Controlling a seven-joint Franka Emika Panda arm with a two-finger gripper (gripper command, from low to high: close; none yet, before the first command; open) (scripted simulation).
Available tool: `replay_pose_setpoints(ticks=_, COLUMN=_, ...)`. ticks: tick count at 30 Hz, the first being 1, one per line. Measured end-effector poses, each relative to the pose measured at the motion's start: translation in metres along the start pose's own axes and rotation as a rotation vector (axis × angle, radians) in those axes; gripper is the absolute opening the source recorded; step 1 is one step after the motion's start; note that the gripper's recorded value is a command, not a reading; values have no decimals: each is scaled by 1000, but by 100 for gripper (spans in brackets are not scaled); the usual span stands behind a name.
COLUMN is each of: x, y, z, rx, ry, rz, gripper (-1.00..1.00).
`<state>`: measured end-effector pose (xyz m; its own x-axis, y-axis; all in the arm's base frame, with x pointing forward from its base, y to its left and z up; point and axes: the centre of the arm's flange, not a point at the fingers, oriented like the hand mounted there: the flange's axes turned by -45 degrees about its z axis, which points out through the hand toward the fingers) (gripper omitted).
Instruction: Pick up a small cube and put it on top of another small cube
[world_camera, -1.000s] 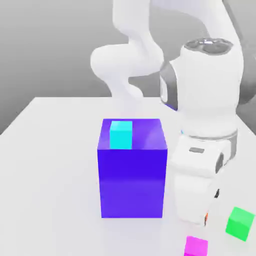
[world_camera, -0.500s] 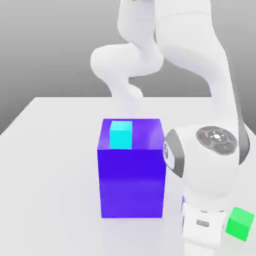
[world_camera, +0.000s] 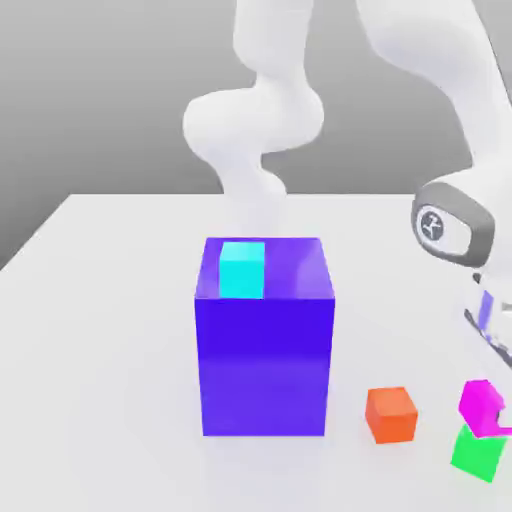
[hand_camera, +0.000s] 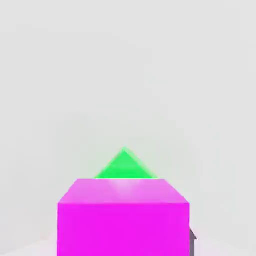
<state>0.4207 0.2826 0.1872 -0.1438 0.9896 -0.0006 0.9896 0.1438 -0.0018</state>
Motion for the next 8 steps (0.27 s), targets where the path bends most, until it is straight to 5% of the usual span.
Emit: replay_pose_setpoints(ticks=8, x=1, y=0, z=-32, rx=-2, ry=1, rz=-3, gripper=100)
